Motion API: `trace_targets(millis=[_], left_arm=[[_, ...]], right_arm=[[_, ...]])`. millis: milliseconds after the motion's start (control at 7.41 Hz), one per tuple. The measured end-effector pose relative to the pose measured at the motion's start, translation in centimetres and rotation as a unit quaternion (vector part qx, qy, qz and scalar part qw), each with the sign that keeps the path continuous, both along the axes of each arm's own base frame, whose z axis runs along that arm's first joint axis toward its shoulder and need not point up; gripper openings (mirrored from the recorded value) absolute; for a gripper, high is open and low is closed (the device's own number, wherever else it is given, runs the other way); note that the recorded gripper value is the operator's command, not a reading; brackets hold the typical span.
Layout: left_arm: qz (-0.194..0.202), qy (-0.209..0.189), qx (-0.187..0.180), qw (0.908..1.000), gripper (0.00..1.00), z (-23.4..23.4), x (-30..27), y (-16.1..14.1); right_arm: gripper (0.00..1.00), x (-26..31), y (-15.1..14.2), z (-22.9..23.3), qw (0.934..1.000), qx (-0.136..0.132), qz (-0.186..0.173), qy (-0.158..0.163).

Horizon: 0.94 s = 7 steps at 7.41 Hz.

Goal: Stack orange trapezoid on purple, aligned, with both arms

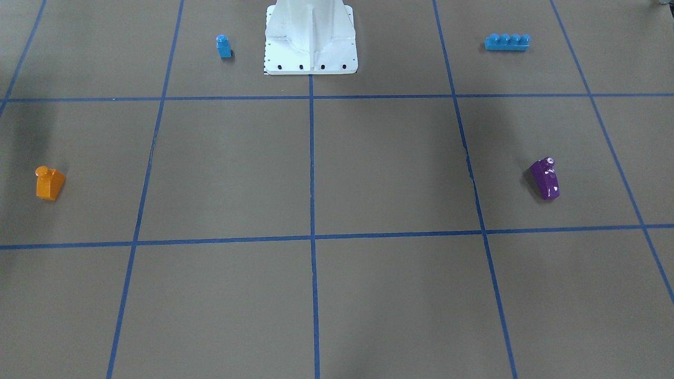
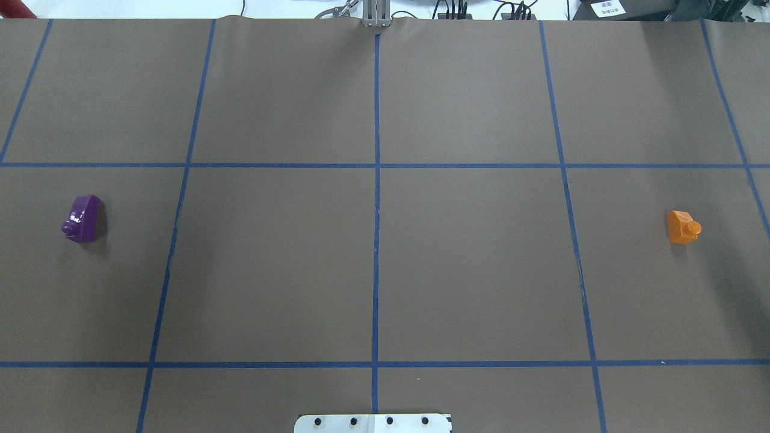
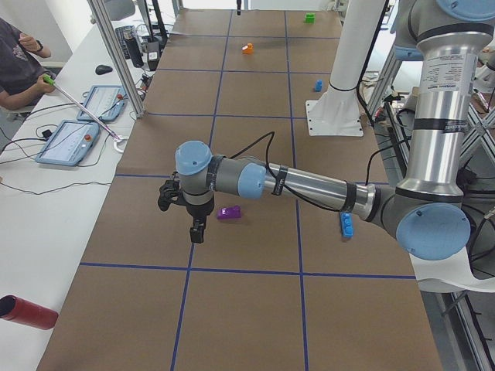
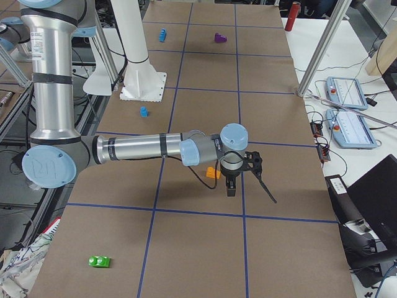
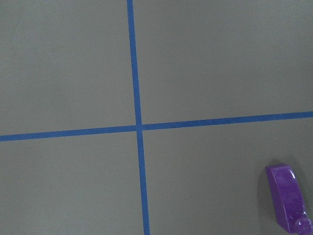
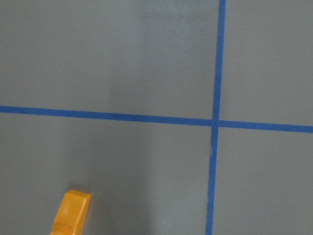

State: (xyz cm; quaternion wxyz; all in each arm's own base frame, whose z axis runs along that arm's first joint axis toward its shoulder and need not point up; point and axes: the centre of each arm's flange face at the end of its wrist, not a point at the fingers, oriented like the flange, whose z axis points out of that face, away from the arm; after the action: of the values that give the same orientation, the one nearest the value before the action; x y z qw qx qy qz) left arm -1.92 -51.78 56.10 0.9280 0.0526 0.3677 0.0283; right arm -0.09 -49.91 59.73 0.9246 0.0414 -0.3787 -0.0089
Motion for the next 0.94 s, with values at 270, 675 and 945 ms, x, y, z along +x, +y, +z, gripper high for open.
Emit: trace_targets(millis=[270,675,945], left_arm=[[0.003,0.002,0.006,1.0,1.0,0.4,0.4,0.3],[0.008,0.008,0.021,0.9997,1.0,0.2,0.9,0.3],[0.018,0.011,0.023,0.9995,1.0,0.1,2.0,0.3]], right_arm=[[1.0,0.0,0.1,0.1,1.0,-0.001,0.0,-0.001],[1.0,0.0,0.2,0.3,1.0,-0.001,0.0,0.0],[1.0,0.1,0.5,0.4,1.0,-0.002,0.0,0.0]])
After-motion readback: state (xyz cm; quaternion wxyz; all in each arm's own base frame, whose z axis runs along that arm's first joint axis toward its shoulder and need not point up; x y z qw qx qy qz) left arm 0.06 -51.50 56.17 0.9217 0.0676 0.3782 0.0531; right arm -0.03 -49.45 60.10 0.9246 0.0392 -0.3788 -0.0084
